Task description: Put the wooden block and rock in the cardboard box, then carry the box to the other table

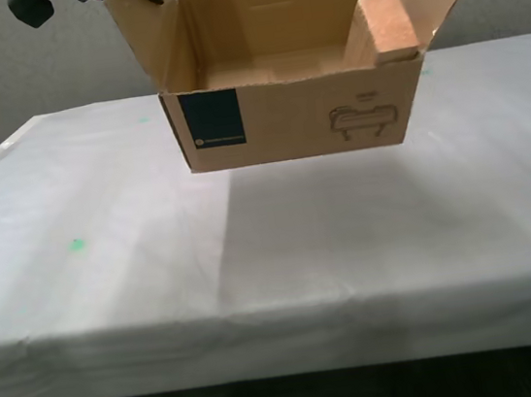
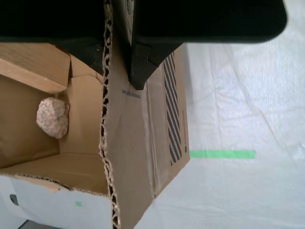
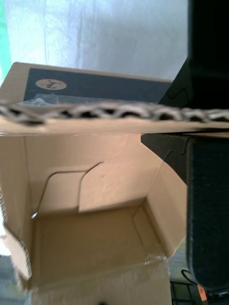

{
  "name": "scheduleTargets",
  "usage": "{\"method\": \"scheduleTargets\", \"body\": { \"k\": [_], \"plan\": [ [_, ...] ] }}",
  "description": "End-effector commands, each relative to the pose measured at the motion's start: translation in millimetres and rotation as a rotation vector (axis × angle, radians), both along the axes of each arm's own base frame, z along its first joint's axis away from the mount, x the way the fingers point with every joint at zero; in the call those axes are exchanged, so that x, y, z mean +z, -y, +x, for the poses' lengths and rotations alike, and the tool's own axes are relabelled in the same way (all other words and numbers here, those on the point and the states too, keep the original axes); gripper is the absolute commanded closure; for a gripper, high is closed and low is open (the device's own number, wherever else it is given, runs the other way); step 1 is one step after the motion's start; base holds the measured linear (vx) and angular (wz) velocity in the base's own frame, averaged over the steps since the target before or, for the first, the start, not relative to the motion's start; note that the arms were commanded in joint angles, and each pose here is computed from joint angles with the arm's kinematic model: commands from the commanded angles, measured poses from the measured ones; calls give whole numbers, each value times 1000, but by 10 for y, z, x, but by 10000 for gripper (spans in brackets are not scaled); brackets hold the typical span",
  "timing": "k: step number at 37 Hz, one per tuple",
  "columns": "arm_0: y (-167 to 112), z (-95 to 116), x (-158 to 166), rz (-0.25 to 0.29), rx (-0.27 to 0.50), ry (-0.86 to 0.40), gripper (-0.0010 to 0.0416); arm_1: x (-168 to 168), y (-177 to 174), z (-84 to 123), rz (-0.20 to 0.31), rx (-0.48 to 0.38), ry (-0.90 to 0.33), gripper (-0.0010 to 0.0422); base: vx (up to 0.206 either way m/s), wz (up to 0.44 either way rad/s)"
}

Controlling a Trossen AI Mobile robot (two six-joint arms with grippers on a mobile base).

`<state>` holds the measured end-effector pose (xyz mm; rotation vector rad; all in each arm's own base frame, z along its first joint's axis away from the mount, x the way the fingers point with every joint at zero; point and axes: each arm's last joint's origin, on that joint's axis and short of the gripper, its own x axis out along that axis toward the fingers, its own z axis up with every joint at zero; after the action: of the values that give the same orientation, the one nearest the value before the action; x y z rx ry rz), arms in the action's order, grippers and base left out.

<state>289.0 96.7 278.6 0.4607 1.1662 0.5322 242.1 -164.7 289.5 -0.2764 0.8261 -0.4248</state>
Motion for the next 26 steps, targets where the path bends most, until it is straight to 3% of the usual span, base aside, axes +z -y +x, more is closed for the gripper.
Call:
{"method": "scheduleTargets", "body": {
  "k": [1, 14, 19, 26],
  "plan": [
    [-20, 36, -67, 2, 1, -28, 406, 5, -32, 23, -13, 17, -7, 413, 148, -59],
    [-23, 63, -160, -4, 1, -39, 406, -2, -60, 40, -21, 39, -17, 413, 149, -42],
    [-20, 61, -164, -13, -4, -41, 406, -133, -21, 94, 2, 35, -57, 413, 88, -19],
    [-48, 276, -323, -33, -17, -78, 406, -349, 77, 286, 24, 29, -66, 413, 10, -9]
  ]
}}
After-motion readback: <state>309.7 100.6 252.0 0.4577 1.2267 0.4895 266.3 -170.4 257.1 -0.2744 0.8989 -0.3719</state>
